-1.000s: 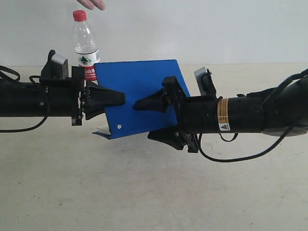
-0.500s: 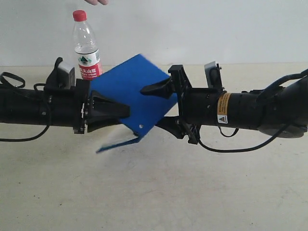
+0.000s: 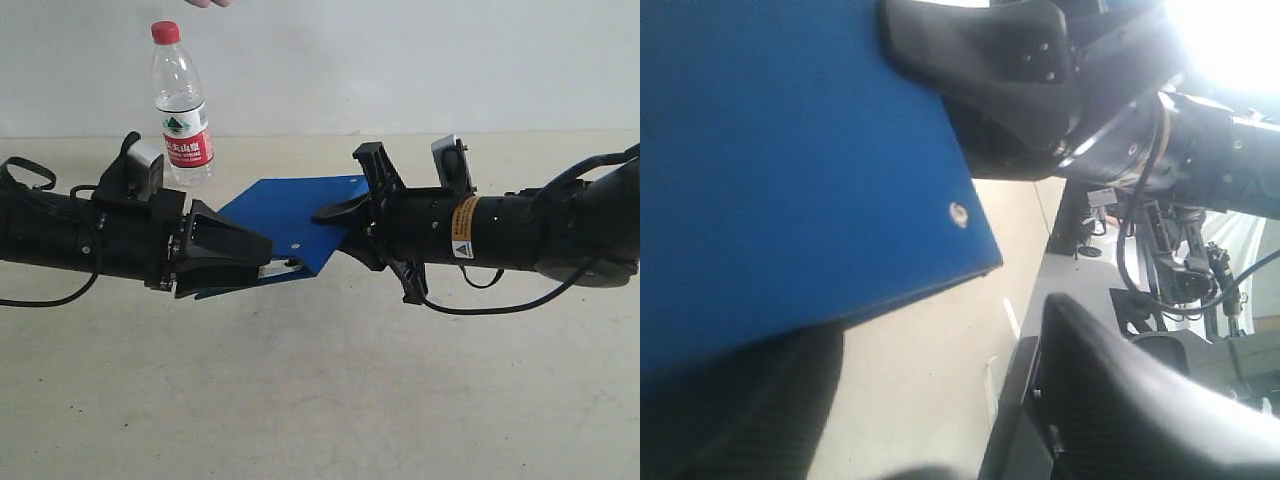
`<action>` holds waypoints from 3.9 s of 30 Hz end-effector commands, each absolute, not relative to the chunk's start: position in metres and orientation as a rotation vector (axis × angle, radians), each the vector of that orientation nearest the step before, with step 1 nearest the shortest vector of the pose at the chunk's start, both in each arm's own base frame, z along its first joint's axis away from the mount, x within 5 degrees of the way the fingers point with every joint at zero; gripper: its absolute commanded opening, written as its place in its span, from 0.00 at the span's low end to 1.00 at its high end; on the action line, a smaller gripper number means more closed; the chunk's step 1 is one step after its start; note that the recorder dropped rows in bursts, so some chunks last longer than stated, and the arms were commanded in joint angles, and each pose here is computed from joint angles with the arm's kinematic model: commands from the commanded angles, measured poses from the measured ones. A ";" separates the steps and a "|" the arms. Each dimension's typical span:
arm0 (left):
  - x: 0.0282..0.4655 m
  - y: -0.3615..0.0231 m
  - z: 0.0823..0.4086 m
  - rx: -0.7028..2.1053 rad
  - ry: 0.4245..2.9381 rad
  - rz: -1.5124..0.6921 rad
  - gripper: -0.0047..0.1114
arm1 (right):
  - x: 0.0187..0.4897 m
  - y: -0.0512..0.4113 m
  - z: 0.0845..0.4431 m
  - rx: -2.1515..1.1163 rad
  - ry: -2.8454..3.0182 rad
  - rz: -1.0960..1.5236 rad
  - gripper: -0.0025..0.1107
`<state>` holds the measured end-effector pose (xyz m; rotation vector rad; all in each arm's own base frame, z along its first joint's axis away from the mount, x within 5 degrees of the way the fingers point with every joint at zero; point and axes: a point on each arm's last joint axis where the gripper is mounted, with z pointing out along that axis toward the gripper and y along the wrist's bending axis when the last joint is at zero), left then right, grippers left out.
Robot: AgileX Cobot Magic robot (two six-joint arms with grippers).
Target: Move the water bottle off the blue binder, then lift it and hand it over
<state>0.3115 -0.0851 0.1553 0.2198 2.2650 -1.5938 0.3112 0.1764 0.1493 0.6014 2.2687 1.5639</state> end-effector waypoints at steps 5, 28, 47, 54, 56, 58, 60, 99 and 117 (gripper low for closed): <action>0.321 -0.052 0.156 0.060 2.227 -1.516 0.57 | 0.314 0.171 0.144 0.511 2.312 1.371 0.02; 0.325 0.025 0.160 -0.071 2.285 -1.034 0.08 | 0.306 0.170 0.195 -0.397 1.991 1.009 0.02; 0.181 0.046 0.258 -0.432 1.946 -0.042 0.08 | 0.191 0.159 0.300 -0.832 1.845 0.708 0.02; 0.151 0.047 0.215 -0.556 2.017 0.042 0.08 | 0.195 0.192 0.294 -0.955 1.795 0.596 0.02; 0.145 0.045 0.207 -0.561 2.037 0.041 0.08 | 0.200 0.203 0.307 -0.982 1.733 0.584 0.02; 0.141 0.044 0.200 -0.566 2.055 0.041 0.08 | 0.206 0.210 0.325 -0.992 1.662 0.563 0.02; 0.140 0.044 0.198 -0.569 2.064 0.040 0.08 | 0.214 0.215 0.347 -0.948 1.607 0.557 0.02; 0.140 0.044 0.198 -0.650 2.037 -0.006 0.08 | 0.142 0.102 0.468 -0.303 1.320 0.497 0.05; 0.061 0.000 0.272 -0.003 1.495 0.171 0.08 | 0.079 0.068 0.249 -0.516 1.710 0.612 0.03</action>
